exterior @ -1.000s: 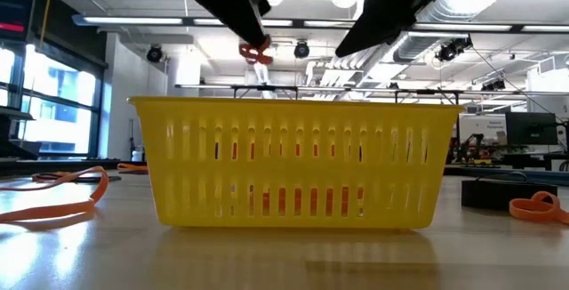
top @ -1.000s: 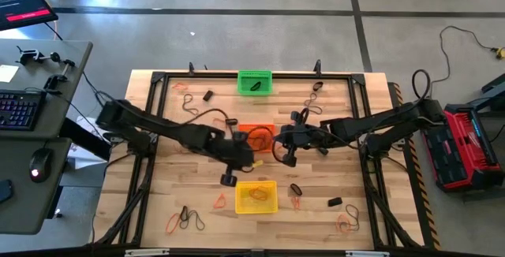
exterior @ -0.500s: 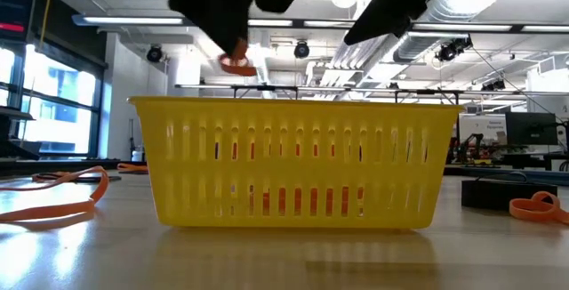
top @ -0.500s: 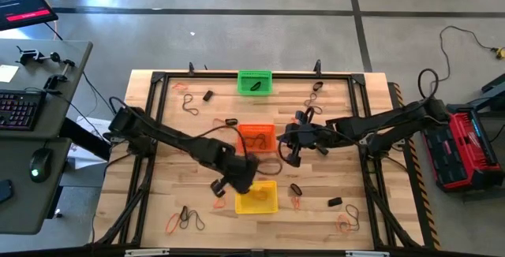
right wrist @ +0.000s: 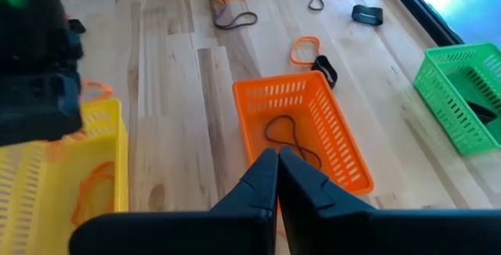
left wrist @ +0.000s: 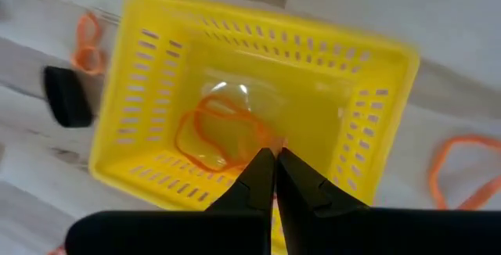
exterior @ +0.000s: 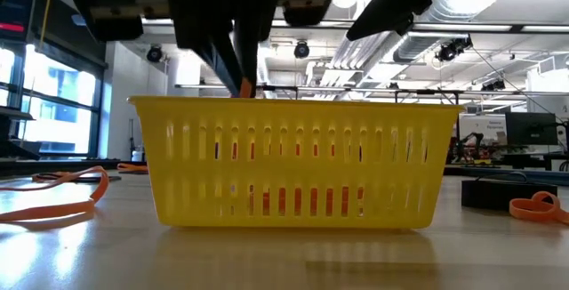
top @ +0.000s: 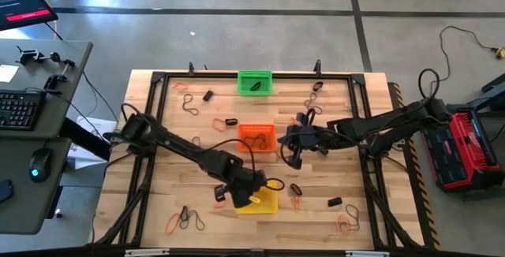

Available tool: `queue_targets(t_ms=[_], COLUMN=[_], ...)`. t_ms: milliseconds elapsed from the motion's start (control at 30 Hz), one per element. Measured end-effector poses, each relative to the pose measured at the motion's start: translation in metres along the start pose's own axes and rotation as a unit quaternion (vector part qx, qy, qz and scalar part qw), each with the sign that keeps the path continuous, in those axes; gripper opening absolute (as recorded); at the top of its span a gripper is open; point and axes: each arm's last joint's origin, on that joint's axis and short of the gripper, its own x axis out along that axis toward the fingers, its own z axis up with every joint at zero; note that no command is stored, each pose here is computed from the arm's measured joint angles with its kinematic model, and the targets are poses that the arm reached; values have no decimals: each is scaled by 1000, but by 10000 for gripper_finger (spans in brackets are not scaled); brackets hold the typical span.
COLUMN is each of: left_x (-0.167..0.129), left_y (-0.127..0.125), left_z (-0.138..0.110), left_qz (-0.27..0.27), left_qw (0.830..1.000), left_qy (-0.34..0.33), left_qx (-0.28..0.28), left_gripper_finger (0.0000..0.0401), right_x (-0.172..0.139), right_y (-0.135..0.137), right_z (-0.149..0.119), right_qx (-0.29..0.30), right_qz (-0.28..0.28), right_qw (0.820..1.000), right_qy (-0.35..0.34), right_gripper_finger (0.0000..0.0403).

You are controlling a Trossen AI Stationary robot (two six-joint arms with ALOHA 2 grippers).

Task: Sort rubber bands into baskets
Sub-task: Put the orange rubber band into the yellow bin, then put the purple rubber band into the orange bin

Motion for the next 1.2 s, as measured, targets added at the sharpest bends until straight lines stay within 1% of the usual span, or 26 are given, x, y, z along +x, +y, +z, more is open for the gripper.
queue_targets(t_ms=[133,233,467,733,933,1033,1133,1200], left_x=[13,18,19,19,19,17,8,0], left_y=[0,1,2,2,2,2,4,5], left_z=[-3,-6,-8,-7,-7,-7,-8,-9], left_qz=[-7,-12,-11,-11,-10,-1,10,12], left_qw=[1000,1000,1000,1000,999,998,996,995], left_qy=[14,19,20,20,21,32,29,12], left_qx=[12,10,-6,-7,-37,-58,-87,-103], left_gripper_finger=[0,0,2,31,65,78,76,58], right_x=[1,1,1,1,1,1,1,1], right_y=[-2,-3,-2,-3,-3,-3,-3,-3], right_z=[-1,-2,-2,-3,-3,-3,-3,-3], right_qx=[-1,-4,-6,-7,-9,-16,-22,-27], right_qz=[-5,-6,-6,-6,-6,-6,-6,-5], right_qw=[1000,1000,1000,1000,1000,1000,1000,999], right_qy=[8,11,12,14,19,19,19,19], right_gripper_finger=[0,0,0,0,0,0,0,0])
